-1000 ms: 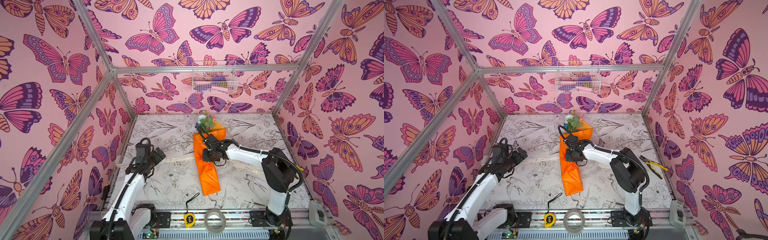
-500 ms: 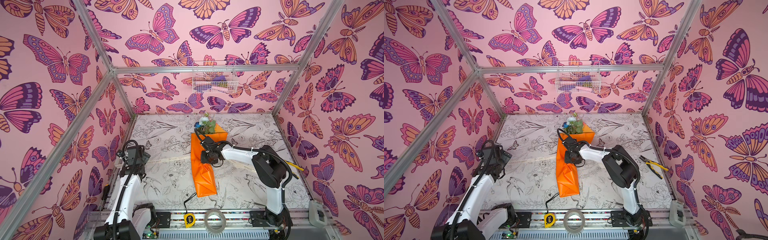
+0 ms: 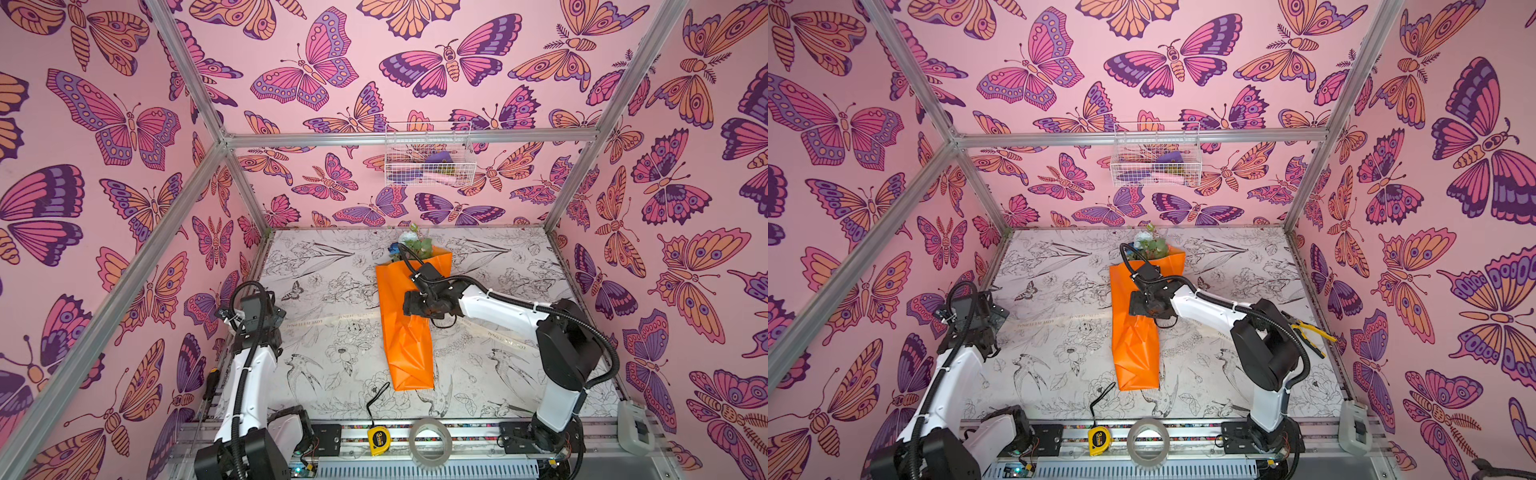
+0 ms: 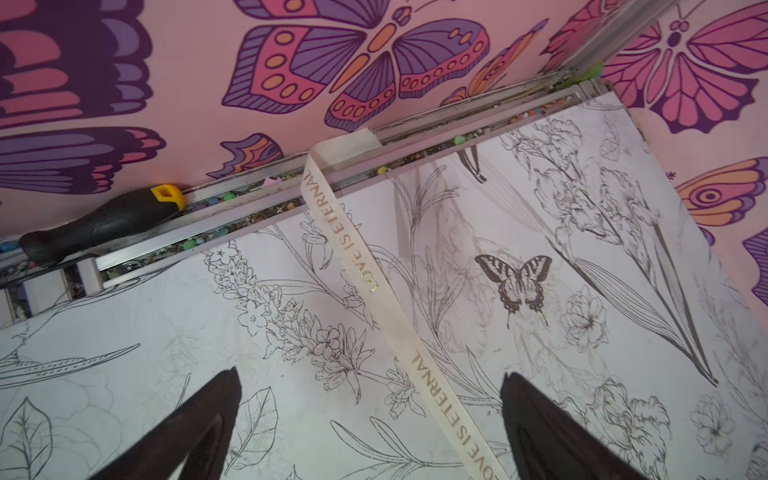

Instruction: Tie the bouquet of fake flowers

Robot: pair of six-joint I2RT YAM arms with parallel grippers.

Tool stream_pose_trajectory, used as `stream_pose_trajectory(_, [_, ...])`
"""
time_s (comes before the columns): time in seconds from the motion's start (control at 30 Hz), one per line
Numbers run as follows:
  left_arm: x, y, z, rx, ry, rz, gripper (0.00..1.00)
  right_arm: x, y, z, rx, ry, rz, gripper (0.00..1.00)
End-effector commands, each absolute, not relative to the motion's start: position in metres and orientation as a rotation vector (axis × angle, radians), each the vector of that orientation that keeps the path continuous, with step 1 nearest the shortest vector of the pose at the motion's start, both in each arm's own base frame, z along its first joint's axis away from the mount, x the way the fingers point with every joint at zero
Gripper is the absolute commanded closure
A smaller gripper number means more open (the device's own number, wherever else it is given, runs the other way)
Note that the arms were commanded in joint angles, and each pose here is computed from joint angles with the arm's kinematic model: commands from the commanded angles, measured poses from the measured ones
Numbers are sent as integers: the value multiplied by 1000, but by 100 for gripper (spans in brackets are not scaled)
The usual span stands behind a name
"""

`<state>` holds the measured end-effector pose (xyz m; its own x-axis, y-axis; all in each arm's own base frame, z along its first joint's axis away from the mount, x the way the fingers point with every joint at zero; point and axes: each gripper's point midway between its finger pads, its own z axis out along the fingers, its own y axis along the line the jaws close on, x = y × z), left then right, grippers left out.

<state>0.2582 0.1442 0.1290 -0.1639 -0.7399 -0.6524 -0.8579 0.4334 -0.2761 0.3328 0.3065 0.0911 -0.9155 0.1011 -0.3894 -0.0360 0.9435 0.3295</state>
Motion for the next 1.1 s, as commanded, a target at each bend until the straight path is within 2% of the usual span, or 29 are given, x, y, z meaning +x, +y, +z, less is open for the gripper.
stream_pose_trajectory(0.0, [253, 157, 126, -1384, 1930, 259, 0, 331, 287, 89, 57, 2695, 390, 18])
stream_pose_trajectory(0.03, [253, 158, 124, -1394, 1932, 262, 0, 331, 286, 88, 59, 2698, 390, 4])
stream_pose_trajectory(0.07, [252, 160, 122, -1402, 1933, 262, 0, 330, 286, 88, 60, 2699, 387, 1])
stream_pose_trajectory(0.4, [237, 179, 105, -1456, 1949, 357, 0, 328, 277, 105, 21, 2682, 364, 1])
stream_pose_trajectory(0.63, [235, 193, 77, -1516, 1995, 353, 5, 313, 268, 110, -28, 2711, 345, 0])
stream_pose_trajectory(0.77, [236, 196, 57, -1547, 2046, 340, 8, 304, 268, 113, -55, 2718, 359, 6])
stream_pose_trajectory(1.07, [247, 200, 38, -1586, 2067, 224, 19, 295, 309, 94, -156, 2769, 494, 34])
